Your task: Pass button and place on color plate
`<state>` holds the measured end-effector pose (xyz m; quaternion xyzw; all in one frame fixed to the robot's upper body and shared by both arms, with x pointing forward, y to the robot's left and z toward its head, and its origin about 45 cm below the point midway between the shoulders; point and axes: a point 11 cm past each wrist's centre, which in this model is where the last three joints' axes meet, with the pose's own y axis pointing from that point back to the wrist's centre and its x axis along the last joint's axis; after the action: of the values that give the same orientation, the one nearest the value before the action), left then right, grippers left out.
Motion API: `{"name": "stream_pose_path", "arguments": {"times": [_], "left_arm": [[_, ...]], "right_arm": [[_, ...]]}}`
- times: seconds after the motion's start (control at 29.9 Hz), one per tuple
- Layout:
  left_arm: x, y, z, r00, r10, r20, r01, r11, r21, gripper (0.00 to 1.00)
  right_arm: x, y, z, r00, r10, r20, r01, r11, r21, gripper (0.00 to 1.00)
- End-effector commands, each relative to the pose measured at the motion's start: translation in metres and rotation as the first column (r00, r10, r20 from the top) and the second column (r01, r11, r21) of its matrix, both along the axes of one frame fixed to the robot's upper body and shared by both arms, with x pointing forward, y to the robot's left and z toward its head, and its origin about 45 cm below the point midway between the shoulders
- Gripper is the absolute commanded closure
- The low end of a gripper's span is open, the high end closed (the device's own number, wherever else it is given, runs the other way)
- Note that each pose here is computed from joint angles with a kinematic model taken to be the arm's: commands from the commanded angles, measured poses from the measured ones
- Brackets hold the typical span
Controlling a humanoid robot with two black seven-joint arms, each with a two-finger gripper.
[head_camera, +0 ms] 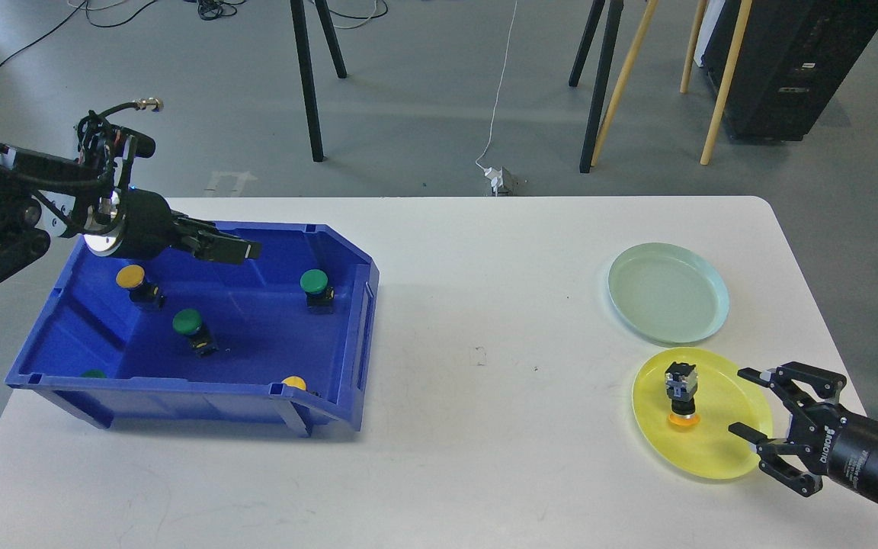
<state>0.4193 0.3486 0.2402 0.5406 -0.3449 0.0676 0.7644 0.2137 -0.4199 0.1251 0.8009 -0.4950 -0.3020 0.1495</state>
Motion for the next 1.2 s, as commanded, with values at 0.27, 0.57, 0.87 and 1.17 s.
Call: {"name": "stream_pose_path", "arguments": {"times": [0.27, 0.57, 0.87, 1.17], "left_arm": [[-0.005, -0.001, 0.0, 0.996, -0.094, 0.007, 0.092, 0.988, 0.122, 0.06], [-0.028, 0.02, -0.037, 0.983, -0.148, -0.113, 0.175, 0.942, 0.287, 0.06], [-0.042, 0.03, -0.061, 0.972, -0.155, -0.177, 0.208, 0.919, 0.336, 0.06], [-0.044, 0.035, -0.079, 0.971, -0.127, -0.204, 0.194, 0.915, 0.354, 0.11]], "right_arm": [[0.028, -0.015, 0.028, 0.985, -0.156, 0.079, 0.148, 0.983, 0.106, 0.01], [0.031, -0.016, 0.03, 0.983, -0.162, 0.09, 0.152, 0.982, 0.111, 0.01], [0.029, -0.014, 0.03, 0.983, -0.162, 0.089, 0.151, 0.981, 0.118, 0.01], [0.028, -0.012, 0.029, 0.984, -0.159, 0.085, 0.149, 0.981, 0.121, 0.01]]}}
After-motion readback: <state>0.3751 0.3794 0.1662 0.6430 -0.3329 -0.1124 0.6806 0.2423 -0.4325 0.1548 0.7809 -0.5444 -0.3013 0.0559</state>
